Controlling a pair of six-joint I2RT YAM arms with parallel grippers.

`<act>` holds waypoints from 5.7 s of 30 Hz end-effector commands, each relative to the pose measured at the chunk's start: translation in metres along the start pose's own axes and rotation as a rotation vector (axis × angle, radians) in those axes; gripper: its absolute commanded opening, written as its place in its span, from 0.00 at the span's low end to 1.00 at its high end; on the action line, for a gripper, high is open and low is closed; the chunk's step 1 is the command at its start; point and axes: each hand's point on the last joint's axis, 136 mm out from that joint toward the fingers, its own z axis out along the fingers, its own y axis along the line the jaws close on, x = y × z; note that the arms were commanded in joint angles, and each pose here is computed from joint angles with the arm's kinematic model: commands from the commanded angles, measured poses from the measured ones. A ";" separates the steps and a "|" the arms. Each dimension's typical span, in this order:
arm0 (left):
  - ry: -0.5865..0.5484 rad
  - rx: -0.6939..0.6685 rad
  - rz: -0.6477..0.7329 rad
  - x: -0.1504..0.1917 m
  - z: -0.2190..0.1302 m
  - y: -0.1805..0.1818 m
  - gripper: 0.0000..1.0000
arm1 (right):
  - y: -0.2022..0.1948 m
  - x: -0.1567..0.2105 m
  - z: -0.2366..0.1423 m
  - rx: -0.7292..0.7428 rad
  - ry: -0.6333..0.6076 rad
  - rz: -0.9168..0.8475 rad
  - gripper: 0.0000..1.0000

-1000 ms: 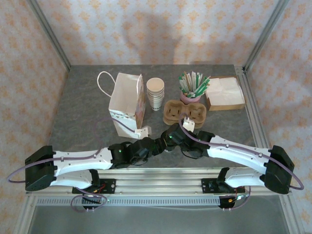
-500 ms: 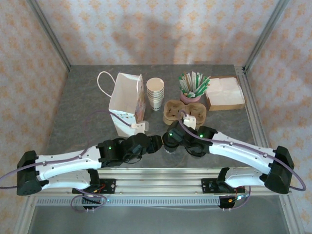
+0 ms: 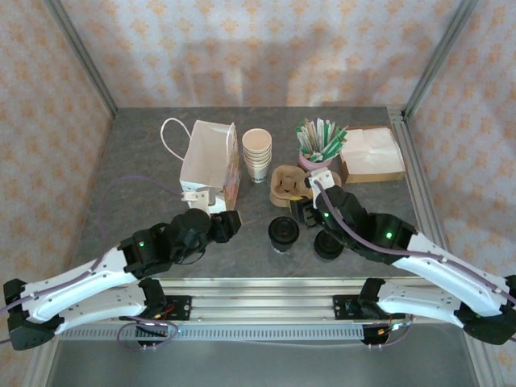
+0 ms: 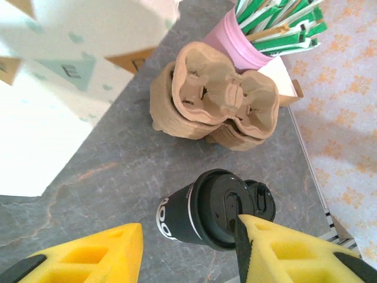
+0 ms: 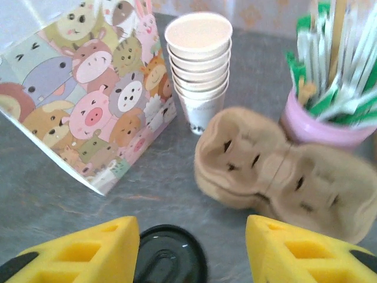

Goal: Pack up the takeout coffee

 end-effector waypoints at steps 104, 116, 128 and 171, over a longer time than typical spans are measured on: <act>-0.368 -0.127 0.012 -0.062 -0.084 0.097 0.57 | -0.099 0.080 0.170 -0.192 0.557 -1.002 0.53; -0.370 -0.123 0.008 -0.063 -0.084 0.096 0.57 | -0.100 0.083 0.178 -0.195 0.578 -0.997 0.54; -0.369 -0.122 0.011 -0.063 -0.084 0.096 0.57 | -0.102 0.084 0.184 -0.194 0.593 -1.001 0.50; -0.411 -0.128 0.063 -0.091 -0.117 0.077 0.57 | -0.084 0.065 0.138 -0.180 0.508 -0.968 0.38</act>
